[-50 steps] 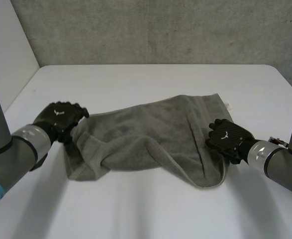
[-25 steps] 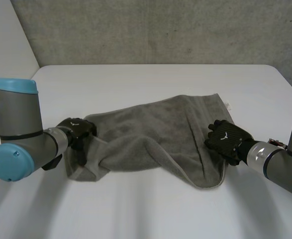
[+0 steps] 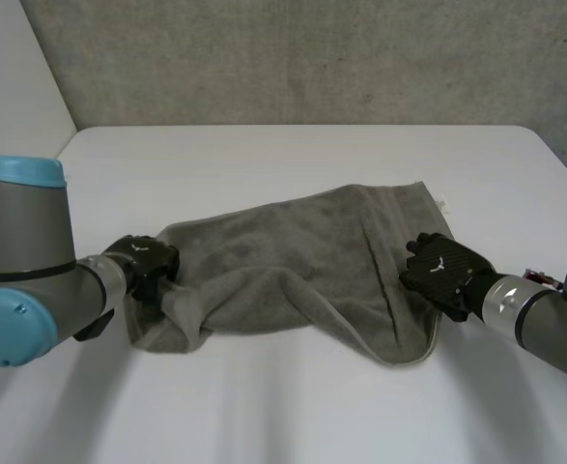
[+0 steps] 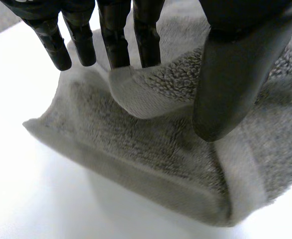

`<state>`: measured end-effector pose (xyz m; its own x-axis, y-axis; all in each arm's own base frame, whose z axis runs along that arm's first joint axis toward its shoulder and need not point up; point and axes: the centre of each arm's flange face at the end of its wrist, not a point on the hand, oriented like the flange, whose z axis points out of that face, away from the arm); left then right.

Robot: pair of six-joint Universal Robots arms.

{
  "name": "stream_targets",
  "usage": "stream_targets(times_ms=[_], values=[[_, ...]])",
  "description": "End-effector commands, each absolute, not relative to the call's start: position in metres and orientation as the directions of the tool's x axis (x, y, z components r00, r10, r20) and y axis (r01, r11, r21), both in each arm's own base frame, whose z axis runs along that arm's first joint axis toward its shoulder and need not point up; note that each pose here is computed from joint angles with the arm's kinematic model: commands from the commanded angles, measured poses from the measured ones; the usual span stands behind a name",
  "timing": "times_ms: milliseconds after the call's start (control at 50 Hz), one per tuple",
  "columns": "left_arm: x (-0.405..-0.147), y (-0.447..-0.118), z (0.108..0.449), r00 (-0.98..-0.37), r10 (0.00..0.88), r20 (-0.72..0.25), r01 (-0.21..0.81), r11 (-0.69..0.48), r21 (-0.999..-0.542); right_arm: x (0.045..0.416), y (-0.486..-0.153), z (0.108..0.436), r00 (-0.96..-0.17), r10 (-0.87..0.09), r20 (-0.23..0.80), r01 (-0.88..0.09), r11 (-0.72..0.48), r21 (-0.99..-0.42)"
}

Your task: Fold the towel.

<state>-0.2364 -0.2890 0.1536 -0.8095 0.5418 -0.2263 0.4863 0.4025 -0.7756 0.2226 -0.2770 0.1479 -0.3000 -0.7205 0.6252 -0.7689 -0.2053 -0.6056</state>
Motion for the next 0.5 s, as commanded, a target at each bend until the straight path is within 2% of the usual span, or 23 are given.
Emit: stream_targets(times_ms=[20, 280, 500], values=[[-0.248, -0.267, 0.181, -0.789, 0.570, -0.227, 0.475, 0.333, -0.815, 0.222, -0.275, 0.159, -0.303, -0.701, 0.646, -0.763, -0.228, -0.605], [-0.248, -0.260, 0.179, -0.785, 0.578, -0.223, 0.483, 0.345, -0.805, 0.222, -0.273, 0.160, -0.305, -0.703, 0.642, -0.757, -0.230, -0.611], [-0.240, -0.248, 0.183, -0.779, 0.588, -0.219, 0.502, 0.375, -0.779, 0.223, -0.273, 0.160, -0.306, -0.703, 0.642, -0.756, -0.231, -0.613]])
